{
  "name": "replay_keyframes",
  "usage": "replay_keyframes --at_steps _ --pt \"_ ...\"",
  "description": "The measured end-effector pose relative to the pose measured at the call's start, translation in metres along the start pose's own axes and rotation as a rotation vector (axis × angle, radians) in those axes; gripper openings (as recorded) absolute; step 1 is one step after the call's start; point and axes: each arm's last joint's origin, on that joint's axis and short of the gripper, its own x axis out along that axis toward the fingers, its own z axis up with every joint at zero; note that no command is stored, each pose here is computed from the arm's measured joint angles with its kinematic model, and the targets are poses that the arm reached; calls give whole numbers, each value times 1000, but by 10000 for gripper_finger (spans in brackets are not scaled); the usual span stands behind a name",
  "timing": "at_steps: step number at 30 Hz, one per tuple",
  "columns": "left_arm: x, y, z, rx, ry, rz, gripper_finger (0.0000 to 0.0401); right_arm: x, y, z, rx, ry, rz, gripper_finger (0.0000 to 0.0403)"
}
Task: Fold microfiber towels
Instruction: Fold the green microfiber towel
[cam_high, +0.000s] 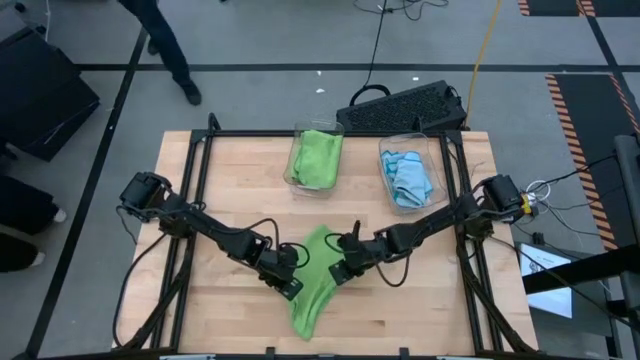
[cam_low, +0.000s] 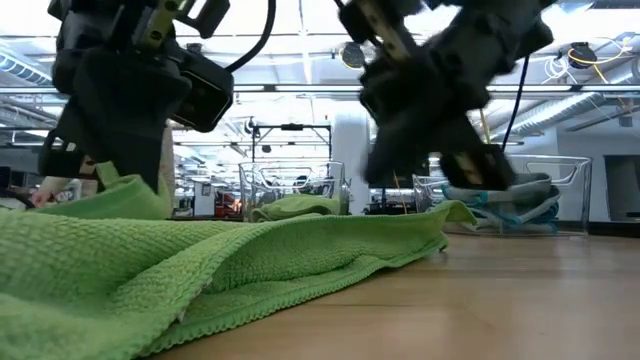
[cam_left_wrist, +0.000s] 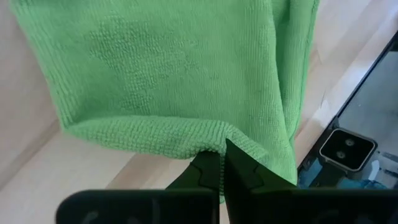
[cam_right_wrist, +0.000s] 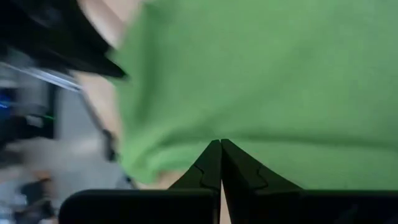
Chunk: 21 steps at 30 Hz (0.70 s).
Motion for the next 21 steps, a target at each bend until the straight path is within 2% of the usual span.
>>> replay_keyframes --at_steps 3,7,14,21 --pt "1 -1 -4 9 8 3 3 5 13 6 29 -41 70 0" --pt "1 0 -8 17 18 18 5 21 29 8 13 -5 77 0" --pt "2 0 -13 17 23 32 7 57 19 0 8 198 32 0" --pt "3 0 -19 22 21 47 7 51 12 -5 -26 276 -56 0"
